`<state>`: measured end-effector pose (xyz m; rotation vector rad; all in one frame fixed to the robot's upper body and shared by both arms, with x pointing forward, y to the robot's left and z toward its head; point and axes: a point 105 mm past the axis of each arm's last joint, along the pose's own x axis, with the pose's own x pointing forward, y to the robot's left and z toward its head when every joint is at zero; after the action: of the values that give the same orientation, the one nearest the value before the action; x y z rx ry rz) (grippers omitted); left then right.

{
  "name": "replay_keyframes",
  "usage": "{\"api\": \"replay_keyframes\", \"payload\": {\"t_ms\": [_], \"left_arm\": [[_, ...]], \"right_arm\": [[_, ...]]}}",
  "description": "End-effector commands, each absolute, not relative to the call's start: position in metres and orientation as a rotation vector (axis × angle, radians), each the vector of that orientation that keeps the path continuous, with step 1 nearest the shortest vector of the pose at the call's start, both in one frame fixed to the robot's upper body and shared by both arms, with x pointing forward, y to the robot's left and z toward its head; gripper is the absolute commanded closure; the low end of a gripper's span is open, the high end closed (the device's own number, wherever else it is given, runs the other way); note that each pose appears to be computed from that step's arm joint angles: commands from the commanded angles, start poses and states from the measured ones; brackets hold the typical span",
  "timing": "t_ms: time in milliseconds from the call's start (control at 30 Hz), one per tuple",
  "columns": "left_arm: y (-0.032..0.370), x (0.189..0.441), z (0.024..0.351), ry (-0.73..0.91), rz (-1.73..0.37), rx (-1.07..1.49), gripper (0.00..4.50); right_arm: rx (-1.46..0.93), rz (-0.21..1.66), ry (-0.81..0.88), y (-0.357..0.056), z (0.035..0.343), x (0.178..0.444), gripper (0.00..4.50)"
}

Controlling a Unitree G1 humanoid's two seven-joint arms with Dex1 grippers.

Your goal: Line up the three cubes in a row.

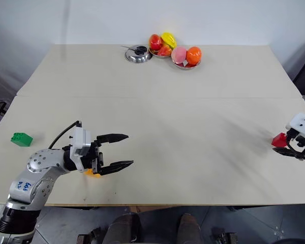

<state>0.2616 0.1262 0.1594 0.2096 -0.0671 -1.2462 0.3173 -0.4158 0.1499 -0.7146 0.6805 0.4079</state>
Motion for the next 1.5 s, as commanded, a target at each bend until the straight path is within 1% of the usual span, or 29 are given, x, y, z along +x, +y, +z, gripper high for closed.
{"api": "replay_keyframes", "payload": {"t_ms": [33, 67, 167, 300, 333, 400, 433, 500, 533, 567, 633, 700, 800, 900, 1000, 1067, 1167, 1267, 1500], "left_arm": [[0.127, 0.259, 0.170, -0.107, -1.248, 0.243, 0.03], [0.127, 0.259, 0.171, -0.108, -1.248, 0.244, 0.03], [0.129, 0.259, 0.173, -0.115, -1.236, 0.254, 0.00], [0.131, 0.260, 0.174, -0.117, -1.222, 0.257, 0.00], [0.132, 0.260, 0.173, -0.117, -1.221, 0.258, 0.00], [0.132, 0.260, 0.173, -0.119, -1.216, 0.257, 0.00], [0.132, 0.260, 0.172, -0.119, -1.211, 0.256, 0.00], [0.134, 0.259, 0.171, -0.116, -1.206, 0.256, 0.00], [0.137, 0.259, 0.169, -0.110, -1.204, 0.256, 0.00], [0.139, 0.258, 0.168, -0.106, -1.203, 0.256, 0.00], [0.144, 0.259, 0.165, -0.094, -1.198, 0.254, 0.00], [0.148, 0.262, 0.161, -0.079, -1.192, 0.251, 0.00], [0.150, 0.266, 0.157, -0.069, -1.193, 0.249, 0.00], [0.149, 0.267, 0.154, -0.061, -1.204, 0.249, 0.00], [0.147, 0.267, 0.153, -0.060, -1.212, 0.246, 0.00], [0.146, 0.266, 0.152, -0.058, -1.216, 0.242, 0.00], [0.146, 0.265, 0.151, -0.053, -1.217, 0.244, 0.00], [0.148, 0.266, 0.150, -0.049, -1.209, 0.248, 0.00], [0.150, 0.266, 0.149, -0.050, -1.192, 0.250, 0.00]], "right_arm": [[-0.729, 0.390, 0.695, -0.419, 0.151, 0.318, 0.00], [-0.732, 0.385, 0.703, -0.419, 0.150, 0.319, 0.00], [-0.748, 0.371, 0.731, -0.421, 0.150, 0.319, 0.58], [-0.750, 0.371, 0.724, -0.421, 0.153, 0.321, 1.90], [-0.755, 0.382, 0.711, -0.419, 0.154, 0.322, 2.33], [-0.760, 0.386, 0.684, -0.416, 0.158, 0.326, 2.81], [-0.739, 0.434, 0.664, -0.408, 0.159, 0.327, 3.02], [-0.712, 0.537, 0.638, -0.395, 0.161, 0.327, 3.02], [-0.699, 0.688, 0.636, -0.377, 0.161, 0.324, 3.02], [-0.693, 0.792, 0.637, -0.365, 0.161, 0.321, 3.02], [-0.687, 0.954, 0.615, -0.336, 0.168, 0.326, 3.02], [-0.704, 1.045, 0.576, -0.303, 0.176, 0.340, 3.02], [-0.778, 1.146, 0.553, -0.262, 0.181, 0.349, 3.02], [-0.847, 1.217, 0.543, -0.225, 0.182, 0.355, 3.02], [-0.866, 1.254, 0.549, -0.207, 0.181, 0.356, 3.02], [-0.883, 1.252, 0.573, -0.198, 0.177, 0.361, 3.02], [-0.972, 1.285, 0.583, -0.191, 0.173, 0.366, 3.02], [-1.021, 1.288, 0.639, -0.191, 0.170, 0.371, 3.02], [-1.031, 1.215, 0.662, -0.191, 0.170, 0.385, 3.02]]}}
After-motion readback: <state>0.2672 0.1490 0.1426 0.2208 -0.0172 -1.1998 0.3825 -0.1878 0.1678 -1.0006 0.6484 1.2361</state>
